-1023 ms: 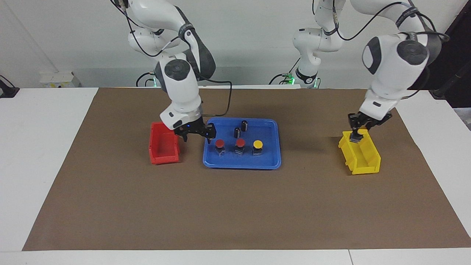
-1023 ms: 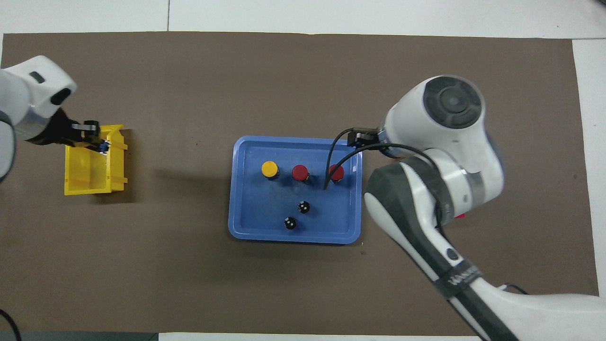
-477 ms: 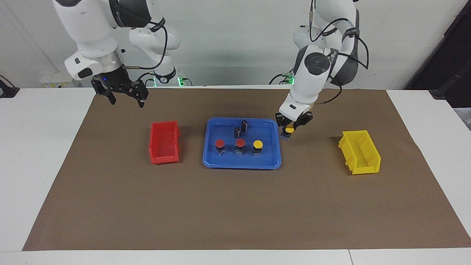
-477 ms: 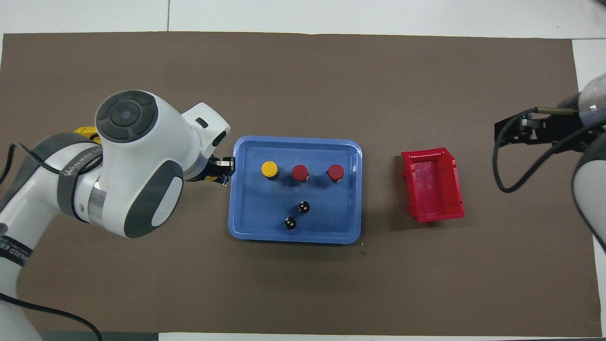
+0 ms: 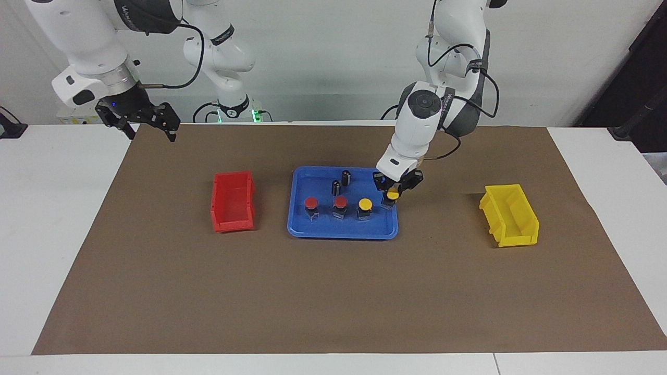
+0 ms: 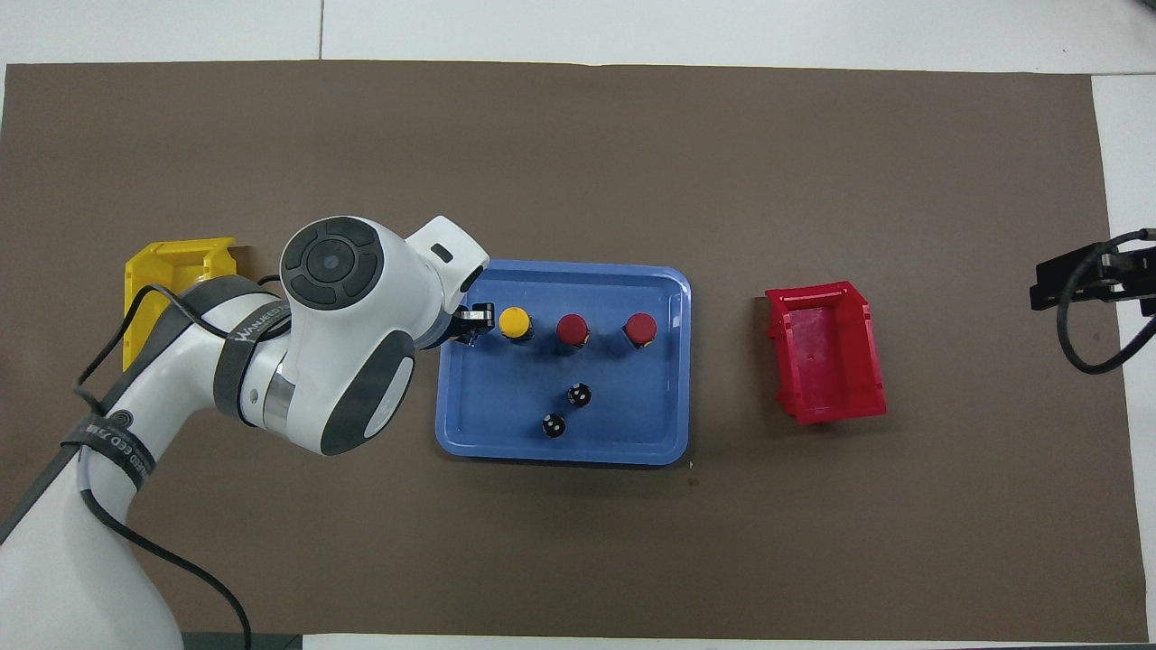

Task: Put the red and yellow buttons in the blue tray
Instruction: 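Place the second yellow button in the tray while the right gripper withdraws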

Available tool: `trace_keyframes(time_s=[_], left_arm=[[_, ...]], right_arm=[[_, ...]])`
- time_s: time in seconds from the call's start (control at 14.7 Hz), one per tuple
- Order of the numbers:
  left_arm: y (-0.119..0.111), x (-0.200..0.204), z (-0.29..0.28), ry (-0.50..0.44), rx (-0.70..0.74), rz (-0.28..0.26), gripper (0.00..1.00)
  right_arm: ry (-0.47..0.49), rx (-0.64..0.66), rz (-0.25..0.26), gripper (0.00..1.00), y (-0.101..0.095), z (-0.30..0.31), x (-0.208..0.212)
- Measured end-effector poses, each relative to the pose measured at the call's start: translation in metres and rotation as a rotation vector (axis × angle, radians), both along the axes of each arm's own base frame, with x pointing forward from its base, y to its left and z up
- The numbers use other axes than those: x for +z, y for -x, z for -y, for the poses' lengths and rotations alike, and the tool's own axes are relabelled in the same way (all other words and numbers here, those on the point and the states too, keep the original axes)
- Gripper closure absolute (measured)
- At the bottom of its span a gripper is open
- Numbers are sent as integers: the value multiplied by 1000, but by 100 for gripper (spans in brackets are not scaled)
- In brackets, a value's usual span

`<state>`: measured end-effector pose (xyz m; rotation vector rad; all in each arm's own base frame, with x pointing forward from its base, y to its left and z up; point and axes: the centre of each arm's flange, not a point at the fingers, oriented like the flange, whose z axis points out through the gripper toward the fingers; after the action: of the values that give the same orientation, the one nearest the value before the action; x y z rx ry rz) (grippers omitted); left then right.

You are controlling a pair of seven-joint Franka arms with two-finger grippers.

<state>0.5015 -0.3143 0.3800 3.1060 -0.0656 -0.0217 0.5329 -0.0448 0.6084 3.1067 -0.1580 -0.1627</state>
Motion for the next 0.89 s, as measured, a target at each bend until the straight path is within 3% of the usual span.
trace_keyframes(time_s=[0.55,0.75,0.89], left_arm=[[-7,-28,9,9,1,19,59],[-9,-31,6,6,7,17,37],[-12,-30,3,6,13,20,37]], right_arm=[[-7,11,28,0,3,8,8],[-7,11,28,0,3,8,8],[-7,12,28,0,3,8,8]])
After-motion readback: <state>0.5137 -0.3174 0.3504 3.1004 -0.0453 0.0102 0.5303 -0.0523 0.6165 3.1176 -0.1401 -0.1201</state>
